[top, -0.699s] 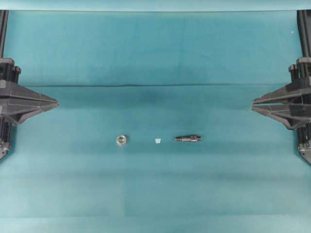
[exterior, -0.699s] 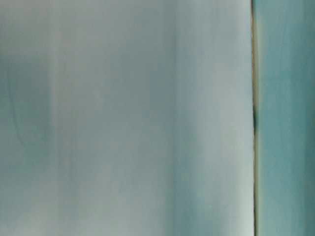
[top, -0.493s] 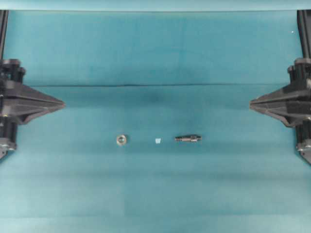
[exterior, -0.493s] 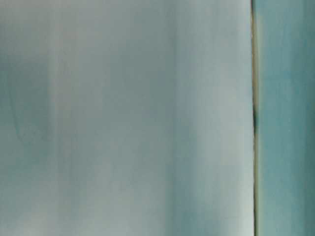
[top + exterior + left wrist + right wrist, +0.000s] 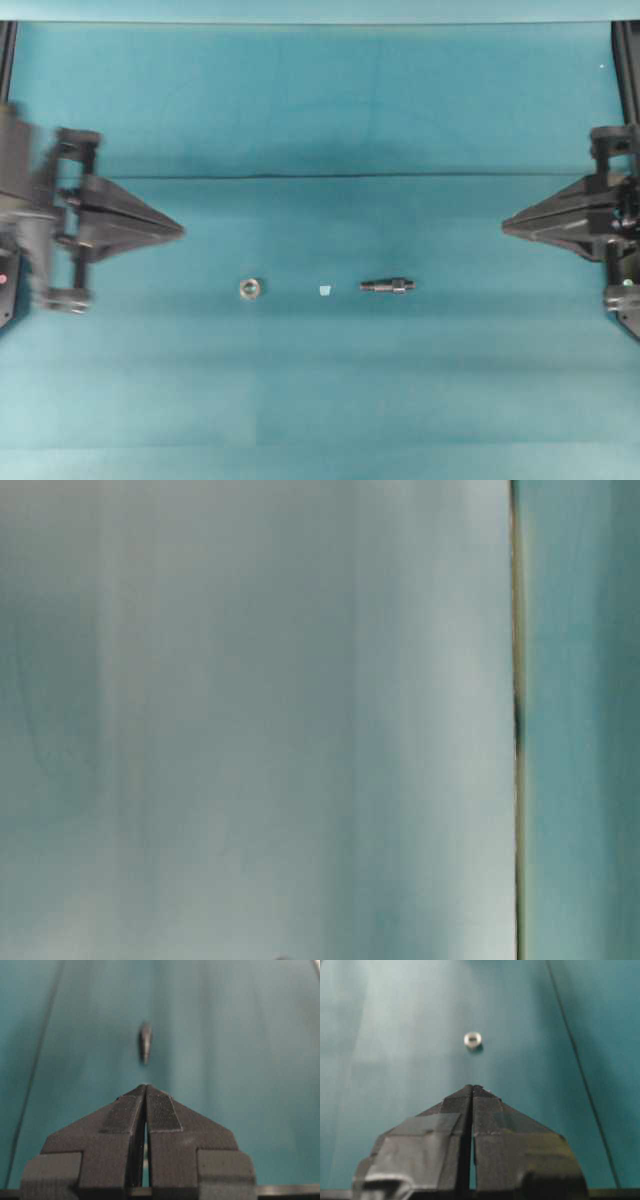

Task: Insert the washer onto the shaft with both hands.
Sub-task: 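Move left gripper over the silver washer and right gripper over the shaft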

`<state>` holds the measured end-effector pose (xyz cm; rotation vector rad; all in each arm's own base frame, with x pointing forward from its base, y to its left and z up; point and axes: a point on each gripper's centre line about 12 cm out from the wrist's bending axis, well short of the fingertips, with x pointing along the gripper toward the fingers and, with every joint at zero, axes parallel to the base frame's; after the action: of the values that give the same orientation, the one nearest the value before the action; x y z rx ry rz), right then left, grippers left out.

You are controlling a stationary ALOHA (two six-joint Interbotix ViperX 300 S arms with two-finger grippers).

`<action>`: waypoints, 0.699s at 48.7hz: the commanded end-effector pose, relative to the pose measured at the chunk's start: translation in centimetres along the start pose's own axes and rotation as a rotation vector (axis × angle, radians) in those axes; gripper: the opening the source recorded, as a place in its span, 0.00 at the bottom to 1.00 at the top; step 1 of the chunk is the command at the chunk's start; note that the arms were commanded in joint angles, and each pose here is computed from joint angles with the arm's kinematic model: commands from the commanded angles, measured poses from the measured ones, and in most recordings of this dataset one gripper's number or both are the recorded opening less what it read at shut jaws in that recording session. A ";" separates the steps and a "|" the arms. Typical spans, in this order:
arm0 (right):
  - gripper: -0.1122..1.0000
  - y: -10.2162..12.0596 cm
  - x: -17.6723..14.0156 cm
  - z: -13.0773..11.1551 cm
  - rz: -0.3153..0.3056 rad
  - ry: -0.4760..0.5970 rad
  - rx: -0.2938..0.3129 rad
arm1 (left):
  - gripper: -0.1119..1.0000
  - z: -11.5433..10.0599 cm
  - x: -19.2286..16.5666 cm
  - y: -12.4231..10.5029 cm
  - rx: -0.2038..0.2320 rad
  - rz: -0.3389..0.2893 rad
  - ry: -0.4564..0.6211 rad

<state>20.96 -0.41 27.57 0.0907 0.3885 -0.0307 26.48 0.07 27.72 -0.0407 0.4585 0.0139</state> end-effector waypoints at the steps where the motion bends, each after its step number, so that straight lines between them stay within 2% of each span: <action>1: 0.01 0.1 0.6 0.8 -0.001 0.029 0.016 | 0.12 1.4 0.8 0.0 0.009 0.003 0.034; 7: 0.01 0.0 1.9 0.1 -0.010 0.141 0.025 | 0.12 1.3 2.3 -0.1 0.025 0.005 0.118; 19: 0.01 0.0 4.8 -1.0 -0.024 0.352 0.032 | 0.12 0.8 5.1 0.0 0.022 0.015 0.319; 34: 0.01 -0.2 7.8 -1.5 -0.038 0.545 0.015 | 0.12 -0.2 8.3 -0.1 0.035 0.017 0.464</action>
<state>26.70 -0.39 22.51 0.1121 0.9298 -0.0447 32.98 0.17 23.53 -0.0116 0.9294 0.0186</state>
